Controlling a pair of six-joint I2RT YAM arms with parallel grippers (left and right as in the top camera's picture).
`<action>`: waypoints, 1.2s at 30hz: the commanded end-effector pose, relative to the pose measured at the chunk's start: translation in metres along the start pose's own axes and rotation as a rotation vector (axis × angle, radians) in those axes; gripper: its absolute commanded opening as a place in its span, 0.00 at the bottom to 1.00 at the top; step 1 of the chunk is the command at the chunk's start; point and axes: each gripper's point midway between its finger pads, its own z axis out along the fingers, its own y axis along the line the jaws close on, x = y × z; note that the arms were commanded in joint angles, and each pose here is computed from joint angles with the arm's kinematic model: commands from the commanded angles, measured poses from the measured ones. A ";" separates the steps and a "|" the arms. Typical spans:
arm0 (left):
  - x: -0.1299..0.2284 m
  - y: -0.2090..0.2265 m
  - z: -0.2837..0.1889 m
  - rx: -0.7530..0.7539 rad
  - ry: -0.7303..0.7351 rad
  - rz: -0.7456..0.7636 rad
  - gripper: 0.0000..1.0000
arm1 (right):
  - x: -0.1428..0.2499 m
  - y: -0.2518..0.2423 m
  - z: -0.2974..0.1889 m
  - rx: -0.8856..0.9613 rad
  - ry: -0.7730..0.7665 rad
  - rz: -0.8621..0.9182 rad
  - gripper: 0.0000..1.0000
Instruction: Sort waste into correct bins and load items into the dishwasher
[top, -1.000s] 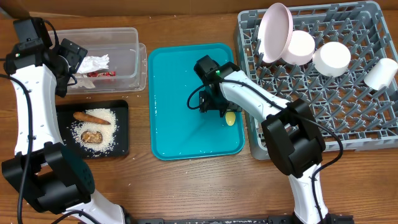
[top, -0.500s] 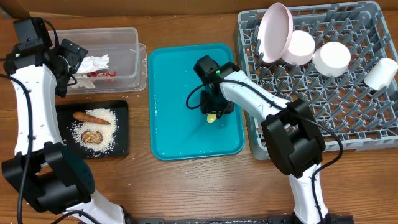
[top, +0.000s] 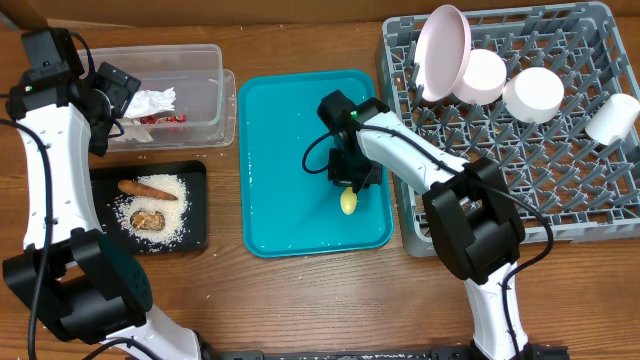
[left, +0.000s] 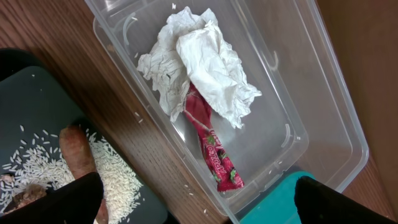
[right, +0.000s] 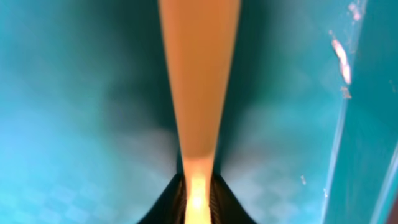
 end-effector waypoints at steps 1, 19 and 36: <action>-0.001 -0.003 -0.001 0.005 -0.007 -0.006 1.00 | -0.008 0.001 -0.006 -0.004 -0.005 0.011 0.07; -0.001 -0.003 -0.001 0.005 -0.007 -0.006 1.00 | 0.012 0.042 -0.043 -0.196 0.085 -0.016 0.81; -0.001 -0.003 -0.001 0.005 -0.007 -0.006 1.00 | 0.026 0.062 -0.007 -0.082 0.010 0.363 0.77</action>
